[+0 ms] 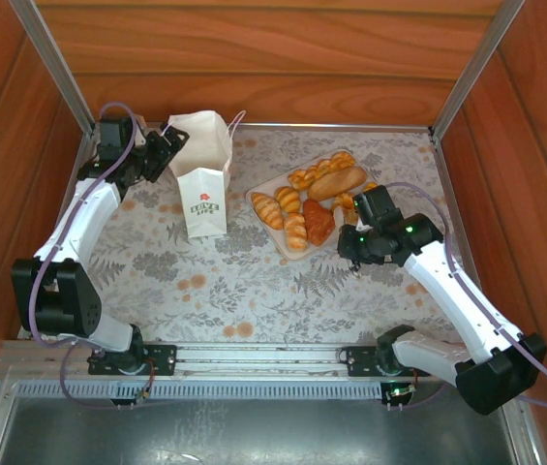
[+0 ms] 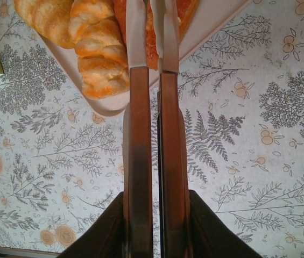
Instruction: Take the fake bread out of the paper bag
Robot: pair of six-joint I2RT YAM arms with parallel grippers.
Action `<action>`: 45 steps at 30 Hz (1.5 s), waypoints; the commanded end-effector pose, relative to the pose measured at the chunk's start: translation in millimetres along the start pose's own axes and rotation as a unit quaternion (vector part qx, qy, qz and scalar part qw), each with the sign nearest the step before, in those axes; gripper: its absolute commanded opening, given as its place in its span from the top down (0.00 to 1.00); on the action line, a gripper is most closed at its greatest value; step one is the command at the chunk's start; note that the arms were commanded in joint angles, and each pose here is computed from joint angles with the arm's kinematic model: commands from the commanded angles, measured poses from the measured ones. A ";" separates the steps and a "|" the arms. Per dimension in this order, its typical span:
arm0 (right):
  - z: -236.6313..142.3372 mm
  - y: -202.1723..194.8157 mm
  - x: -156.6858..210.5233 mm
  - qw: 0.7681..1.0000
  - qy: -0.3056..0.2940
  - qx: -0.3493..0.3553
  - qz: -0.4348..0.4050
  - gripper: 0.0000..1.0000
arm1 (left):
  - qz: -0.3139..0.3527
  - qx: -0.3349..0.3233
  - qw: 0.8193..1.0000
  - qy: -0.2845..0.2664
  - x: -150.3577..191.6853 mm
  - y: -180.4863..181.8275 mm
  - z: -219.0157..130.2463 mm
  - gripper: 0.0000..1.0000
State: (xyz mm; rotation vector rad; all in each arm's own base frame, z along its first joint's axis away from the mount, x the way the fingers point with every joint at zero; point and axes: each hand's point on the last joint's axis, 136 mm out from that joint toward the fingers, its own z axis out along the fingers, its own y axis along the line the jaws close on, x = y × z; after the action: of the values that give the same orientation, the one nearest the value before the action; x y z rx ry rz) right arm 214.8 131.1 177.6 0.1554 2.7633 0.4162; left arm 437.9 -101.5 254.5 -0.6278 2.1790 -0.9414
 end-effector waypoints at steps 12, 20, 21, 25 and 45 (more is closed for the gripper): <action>-12.9 13.3 -17.4 0.999 -0.034 -0.029 0.002 0.71 | 0.031 -0.070 0.997 0.010 15.6 35.6 -10.0 0.00; -12.4 15.8 -19.6 0.999 -0.038 -0.033 0.001 0.71 | 0.051 -0.053 0.997 0.003 17.0 23.4 -24.5 0.00; -12.0 14.8 -19.8 0.999 -0.039 -0.030 0.000 0.71 | 0.055 -0.046 0.997 0.003 17.8 19.0 -27.5 0.00; -7.8 12.6 -20.1 0.999 -0.041 -0.026 -0.003 0.71 | 0.068 -0.024 0.997 0.001 17.1 3.9 -36.3 0.00; 13.1 -28.6 10.1 0.999 -0.024 0.038 0.001 0.73 | 0.058 -0.015 0.997 -0.056 25.4 -2.8 -93.2 0.00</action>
State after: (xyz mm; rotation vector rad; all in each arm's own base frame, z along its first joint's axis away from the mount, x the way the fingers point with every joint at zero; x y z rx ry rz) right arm 213.5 119.5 156.6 0.1716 2.7461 0.3449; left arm 363.3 -81.4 297.9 -0.5142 2.0998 -0.8027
